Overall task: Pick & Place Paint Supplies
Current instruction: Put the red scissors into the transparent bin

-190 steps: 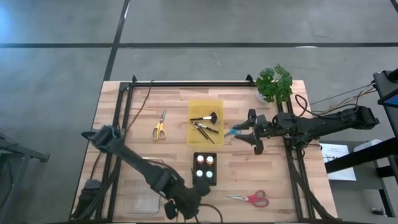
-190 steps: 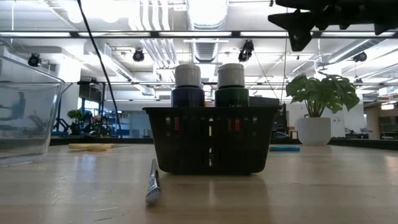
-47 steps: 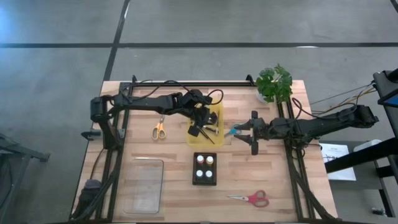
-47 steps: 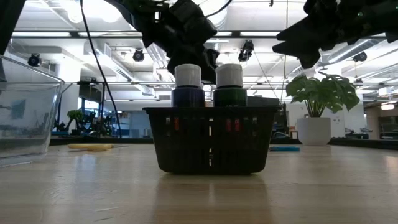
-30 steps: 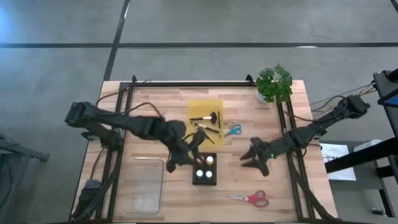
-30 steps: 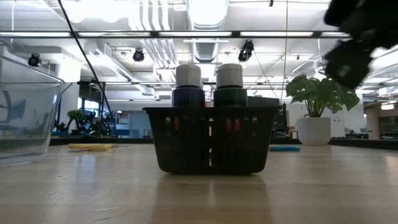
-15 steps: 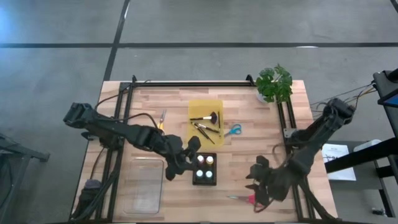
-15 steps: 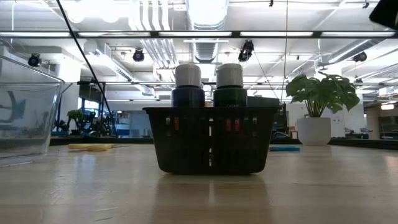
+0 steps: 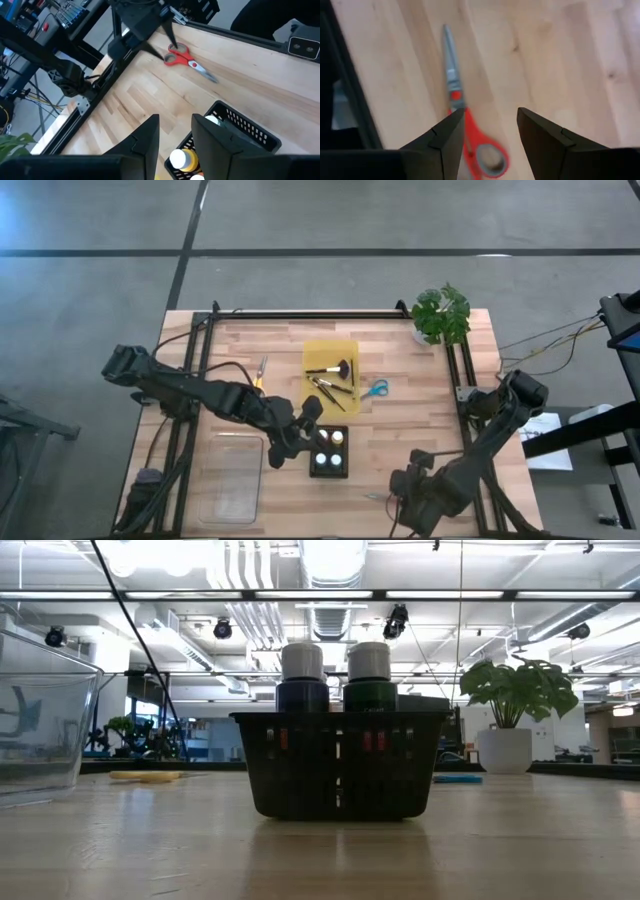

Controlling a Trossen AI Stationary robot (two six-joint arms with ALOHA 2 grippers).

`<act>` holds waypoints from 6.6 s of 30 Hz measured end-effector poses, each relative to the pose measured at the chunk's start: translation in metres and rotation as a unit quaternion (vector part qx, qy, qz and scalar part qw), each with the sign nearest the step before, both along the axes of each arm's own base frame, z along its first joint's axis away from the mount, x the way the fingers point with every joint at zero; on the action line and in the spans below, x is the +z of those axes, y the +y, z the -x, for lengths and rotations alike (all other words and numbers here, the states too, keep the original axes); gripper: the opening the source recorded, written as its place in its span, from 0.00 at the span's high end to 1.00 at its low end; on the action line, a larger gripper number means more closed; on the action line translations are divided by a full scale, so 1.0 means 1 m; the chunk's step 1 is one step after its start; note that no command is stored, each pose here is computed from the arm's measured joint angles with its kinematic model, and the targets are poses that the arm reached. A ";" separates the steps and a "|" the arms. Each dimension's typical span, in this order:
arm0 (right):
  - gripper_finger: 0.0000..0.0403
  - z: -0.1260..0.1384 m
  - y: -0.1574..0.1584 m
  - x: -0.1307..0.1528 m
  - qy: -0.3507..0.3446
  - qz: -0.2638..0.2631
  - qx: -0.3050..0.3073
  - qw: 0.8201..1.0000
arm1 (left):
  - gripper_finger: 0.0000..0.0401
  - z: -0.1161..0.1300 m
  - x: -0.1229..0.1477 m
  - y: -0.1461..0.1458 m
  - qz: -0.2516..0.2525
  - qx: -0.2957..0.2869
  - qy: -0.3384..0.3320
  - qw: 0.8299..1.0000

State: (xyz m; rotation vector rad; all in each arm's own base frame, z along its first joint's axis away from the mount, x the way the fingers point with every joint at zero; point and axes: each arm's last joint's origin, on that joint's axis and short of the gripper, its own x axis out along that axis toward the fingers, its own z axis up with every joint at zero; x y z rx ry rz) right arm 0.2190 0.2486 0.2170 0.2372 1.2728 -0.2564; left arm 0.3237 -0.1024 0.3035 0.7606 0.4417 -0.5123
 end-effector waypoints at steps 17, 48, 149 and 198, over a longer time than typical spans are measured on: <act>0.23 0.013 0.027 -0.013 0.009 -0.006 0.049 0.999 | 0.70 0.000 -0.002 0.003 -0.028 0.035 0.004 0.999; 0.22 -0.005 0.028 -0.072 0.084 -0.007 0.077 0.993 | 0.70 0.002 -0.004 0.004 -0.029 0.039 0.016 0.999; 0.62 0.022 0.046 -0.072 0.084 -0.079 0.026 0.993 | 0.70 0.004 -0.006 0.004 -0.027 0.044 0.035 0.998; 0.97 -0.041 -0.017 0.025 -0.120 0.226 0.017 0.967 | 0.70 0.050 -0.008 0.022 0.044 0.238 0.201 0.949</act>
